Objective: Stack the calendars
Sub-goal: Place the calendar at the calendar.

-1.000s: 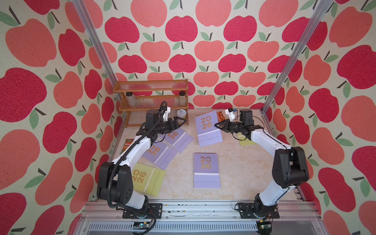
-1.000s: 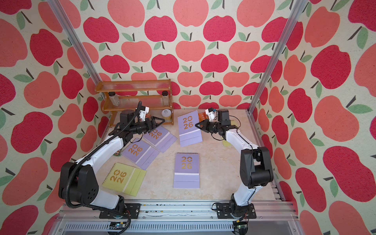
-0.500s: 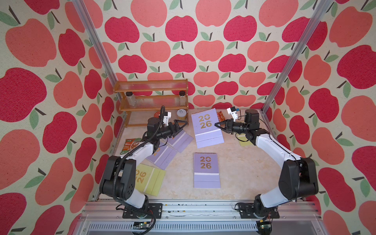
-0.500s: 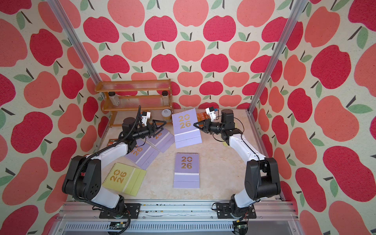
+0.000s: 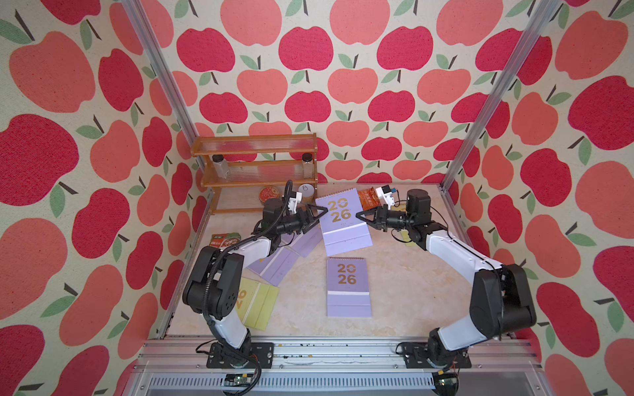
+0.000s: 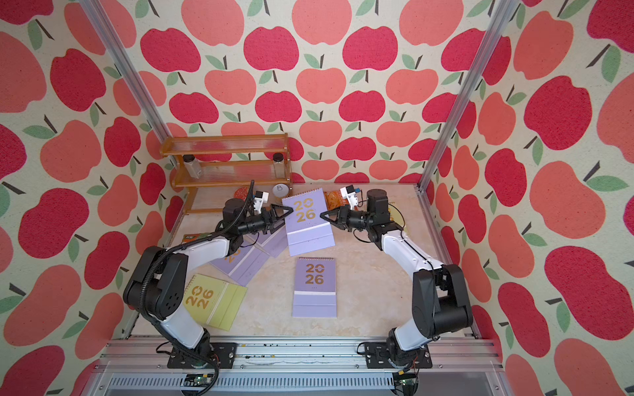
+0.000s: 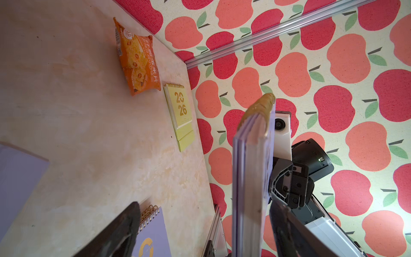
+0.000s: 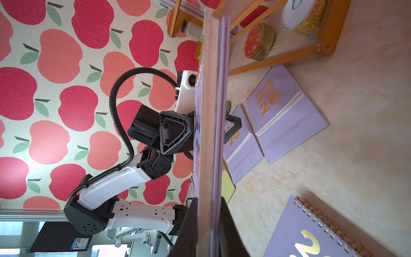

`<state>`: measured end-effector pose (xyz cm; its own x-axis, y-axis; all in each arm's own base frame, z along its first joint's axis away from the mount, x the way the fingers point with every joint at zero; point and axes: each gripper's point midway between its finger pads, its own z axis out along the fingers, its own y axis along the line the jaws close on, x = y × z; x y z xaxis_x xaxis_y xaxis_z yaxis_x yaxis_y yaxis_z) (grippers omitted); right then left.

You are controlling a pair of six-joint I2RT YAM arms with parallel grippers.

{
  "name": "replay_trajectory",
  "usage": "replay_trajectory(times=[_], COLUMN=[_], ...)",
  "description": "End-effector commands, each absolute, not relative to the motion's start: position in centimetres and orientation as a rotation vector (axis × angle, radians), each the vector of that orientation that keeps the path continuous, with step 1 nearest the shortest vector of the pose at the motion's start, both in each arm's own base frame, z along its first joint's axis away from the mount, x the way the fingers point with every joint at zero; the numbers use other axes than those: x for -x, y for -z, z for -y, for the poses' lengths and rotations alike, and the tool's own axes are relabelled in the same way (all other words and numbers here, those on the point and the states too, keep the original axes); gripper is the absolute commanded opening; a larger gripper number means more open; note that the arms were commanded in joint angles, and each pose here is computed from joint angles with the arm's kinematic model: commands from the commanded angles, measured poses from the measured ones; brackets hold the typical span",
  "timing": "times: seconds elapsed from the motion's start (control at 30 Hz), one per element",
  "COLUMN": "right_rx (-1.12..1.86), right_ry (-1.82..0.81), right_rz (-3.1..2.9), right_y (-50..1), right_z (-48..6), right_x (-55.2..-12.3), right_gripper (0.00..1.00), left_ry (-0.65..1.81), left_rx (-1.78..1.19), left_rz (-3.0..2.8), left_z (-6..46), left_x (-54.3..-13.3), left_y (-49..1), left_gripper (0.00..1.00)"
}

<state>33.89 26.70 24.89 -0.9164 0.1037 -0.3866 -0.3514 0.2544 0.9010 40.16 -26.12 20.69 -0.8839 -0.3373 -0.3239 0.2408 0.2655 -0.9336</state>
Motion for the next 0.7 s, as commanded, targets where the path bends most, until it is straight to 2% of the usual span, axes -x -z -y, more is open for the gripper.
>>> replay_trajectory(times=[0.0,0.13,0.3,0.37,0.6,0.67], right_rx=[0.276,0.270,0.255,0.265,0.277,0.291], right_ry=[-1.708,-1.706,-1.660,-1.625,-1.619,-1.615], right_rz=[-2.129,-2.147,-2.189,-2.214,-2.228,-2.233], right_y=[-25.3,-24.3,-22.9,-22.5,-21.9,-21.8], right_z=[-27.0,-27.1,-27.0,-26.9,-27.1,-27.1], right_x=[-33.3,-33.3,-33.2,-33.1,-32.7,-32.6], right_gripper=[0.00,0.00,0.00,0.01,0.03,0.13], left_ry=[1.694,1.722,1.756,1.760,1.757,1.766], left_rx=[0.041,0.053,0.055,0.055,0.036,0.008], left_rz=[-2.005,-1.991,-1.966,-1.974,-1.980,-1.969], left_z=[26.4,26.5,26.6,26.7,26.8,26.8], left_x=[-40.9,-41.0,-40.9,-40.8,-40.6,-40.5], left_y=[-22.9,-23.1,-23.4,-23.2,-23.4,-24.1], left_gripper=[0.86,0.72,0.32,0.21,0.02,0.00])
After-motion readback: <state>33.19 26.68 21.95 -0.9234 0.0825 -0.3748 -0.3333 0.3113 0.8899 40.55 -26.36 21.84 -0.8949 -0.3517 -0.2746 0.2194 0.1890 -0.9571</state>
